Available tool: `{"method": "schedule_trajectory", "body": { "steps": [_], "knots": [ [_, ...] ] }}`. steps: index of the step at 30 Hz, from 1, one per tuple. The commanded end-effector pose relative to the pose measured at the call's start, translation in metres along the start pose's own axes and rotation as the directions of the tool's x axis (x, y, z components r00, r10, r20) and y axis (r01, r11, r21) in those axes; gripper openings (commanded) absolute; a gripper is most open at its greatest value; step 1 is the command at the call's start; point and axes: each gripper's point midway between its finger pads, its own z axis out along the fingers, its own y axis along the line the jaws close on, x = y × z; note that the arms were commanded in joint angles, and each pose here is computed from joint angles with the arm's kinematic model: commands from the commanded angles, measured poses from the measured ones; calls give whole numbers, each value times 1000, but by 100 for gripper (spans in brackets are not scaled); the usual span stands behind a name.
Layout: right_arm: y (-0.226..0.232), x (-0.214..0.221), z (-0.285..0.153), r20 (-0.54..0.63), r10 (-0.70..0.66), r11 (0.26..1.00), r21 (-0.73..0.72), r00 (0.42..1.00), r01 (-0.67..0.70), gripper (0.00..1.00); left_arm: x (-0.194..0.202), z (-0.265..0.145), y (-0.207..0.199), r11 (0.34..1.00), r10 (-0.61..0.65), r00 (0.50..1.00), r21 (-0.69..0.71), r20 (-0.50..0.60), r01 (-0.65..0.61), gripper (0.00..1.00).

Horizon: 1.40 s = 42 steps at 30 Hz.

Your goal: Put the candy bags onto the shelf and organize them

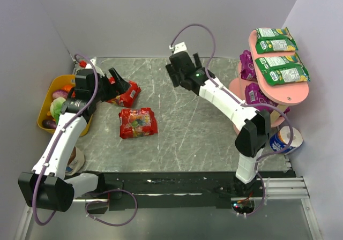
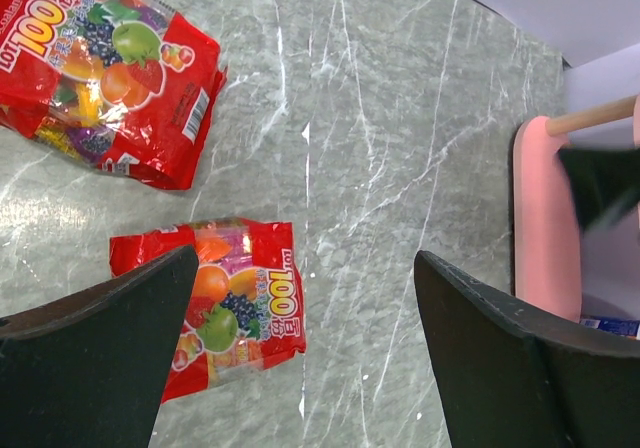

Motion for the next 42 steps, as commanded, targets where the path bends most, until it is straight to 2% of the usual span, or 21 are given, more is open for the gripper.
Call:
{"method": "schedule_trajectory", "body": {
  "steps": [1,2,5,8,16,19,24,31,34,39,42],
  "knots": [
    [72,34,-47,-131,103,923,-357,986,-144,100,0,-2,3,1000,-9,1000,-5,17,9,96],
    [85,39,-52,-165,144,894,-401,976,-200,99,1,-2,4,1000,-13,1000,-5,16,13,96],
    [134,68,-68,-283,146,791,-543,948,-284,96,8,2,8,1000,-23,1000,-12,-5,23,96],
    [176,85,-82,-336,108,721,-621,936,-306,92,16,4,12,999,-27,999,-21,-24,27,96],
    [244,85,-97,-374,72,599,-725,924,-340,86,35,14,37,992,-49,995,-122,-82,38,96],
    [256,88,-90,-402,68,588,-723,913,-362,82,52,22,52,981,-74,986,-190,-146,45,96],
    [267,106,-70,-460,68,633,-666,885,-395,74,88,34,73,965,-128,957,-256,-261,59,99],
    [263,130,-48,-510,74,657,-622,857,-426,69,131,43,102,939,-178,913,-340,-367,46,91],
    [254,135,-43,-521,101,626,-629,847,-461,64,146,43,109,936,-182,894,-352,-409,30,88],
    [248,135,-49,-526,107,534,-685,843,-495,57,175,41,111,944,-195,849,-329,-490,26,78],
    [246,133,-51,-521,114,532,-687,846,-495,57,191,40,112,949,-203,824,-312,-528,34,74]
  ]
}}
